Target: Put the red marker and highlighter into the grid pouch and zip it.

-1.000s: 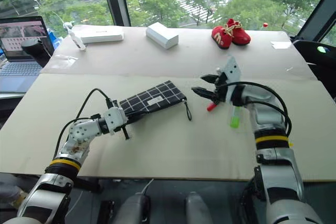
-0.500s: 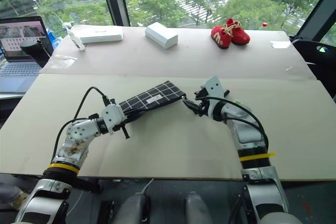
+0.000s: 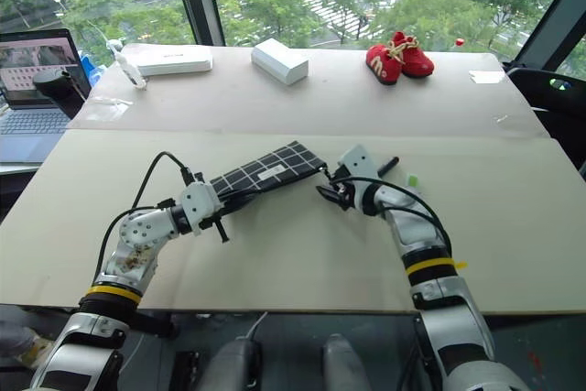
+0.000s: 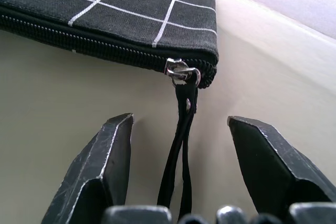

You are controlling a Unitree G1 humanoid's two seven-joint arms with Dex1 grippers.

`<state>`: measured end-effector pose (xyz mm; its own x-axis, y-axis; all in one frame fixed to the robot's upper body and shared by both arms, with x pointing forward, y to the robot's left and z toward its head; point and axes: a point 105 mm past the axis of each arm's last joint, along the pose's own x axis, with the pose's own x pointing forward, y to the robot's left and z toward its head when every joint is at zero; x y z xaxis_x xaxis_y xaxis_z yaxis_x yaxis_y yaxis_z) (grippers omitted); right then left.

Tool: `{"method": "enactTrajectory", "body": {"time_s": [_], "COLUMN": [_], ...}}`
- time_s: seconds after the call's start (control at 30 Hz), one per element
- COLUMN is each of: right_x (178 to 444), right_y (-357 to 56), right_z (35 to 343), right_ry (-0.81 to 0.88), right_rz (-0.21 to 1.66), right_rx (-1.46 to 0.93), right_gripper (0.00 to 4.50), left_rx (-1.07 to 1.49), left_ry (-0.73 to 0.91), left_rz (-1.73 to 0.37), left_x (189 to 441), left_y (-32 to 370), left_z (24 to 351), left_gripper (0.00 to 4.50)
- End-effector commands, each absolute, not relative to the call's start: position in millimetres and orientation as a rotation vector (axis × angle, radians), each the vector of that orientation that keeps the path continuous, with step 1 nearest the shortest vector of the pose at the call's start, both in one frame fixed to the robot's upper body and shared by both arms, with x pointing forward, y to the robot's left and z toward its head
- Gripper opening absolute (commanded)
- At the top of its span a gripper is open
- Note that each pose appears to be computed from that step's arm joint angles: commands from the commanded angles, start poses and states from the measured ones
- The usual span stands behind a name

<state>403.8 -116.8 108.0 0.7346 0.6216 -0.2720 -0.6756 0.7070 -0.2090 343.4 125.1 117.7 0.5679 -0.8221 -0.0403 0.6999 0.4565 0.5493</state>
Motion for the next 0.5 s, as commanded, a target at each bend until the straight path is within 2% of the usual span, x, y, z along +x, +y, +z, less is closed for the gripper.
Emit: {"method": "enactTrajectory", "body": {"time_s": [0.03,0.2,0.5], "right_x": [406,404,373], "right_y": [-109,-98,-55], "right_z": [127,131,135], "right_ry": [0.106,0.080,0.061], "right_rz": [0.760,0.810,1.064], "right_rx": [-0.342,-0.355,-0.390], "right_gripper": [1.79,0.06,0.01], "left_rx": [0.549,0.537,0.520], "left_ry": [-0.285,-0.279,-0.271], "left_rz": [-0.924,-0.908,-0.901], "left_x": [344,347,349], "left_y": [126,125,120], "left_z": [128,127,123], "left_gripper": [0.00,0.00,0.00]}}
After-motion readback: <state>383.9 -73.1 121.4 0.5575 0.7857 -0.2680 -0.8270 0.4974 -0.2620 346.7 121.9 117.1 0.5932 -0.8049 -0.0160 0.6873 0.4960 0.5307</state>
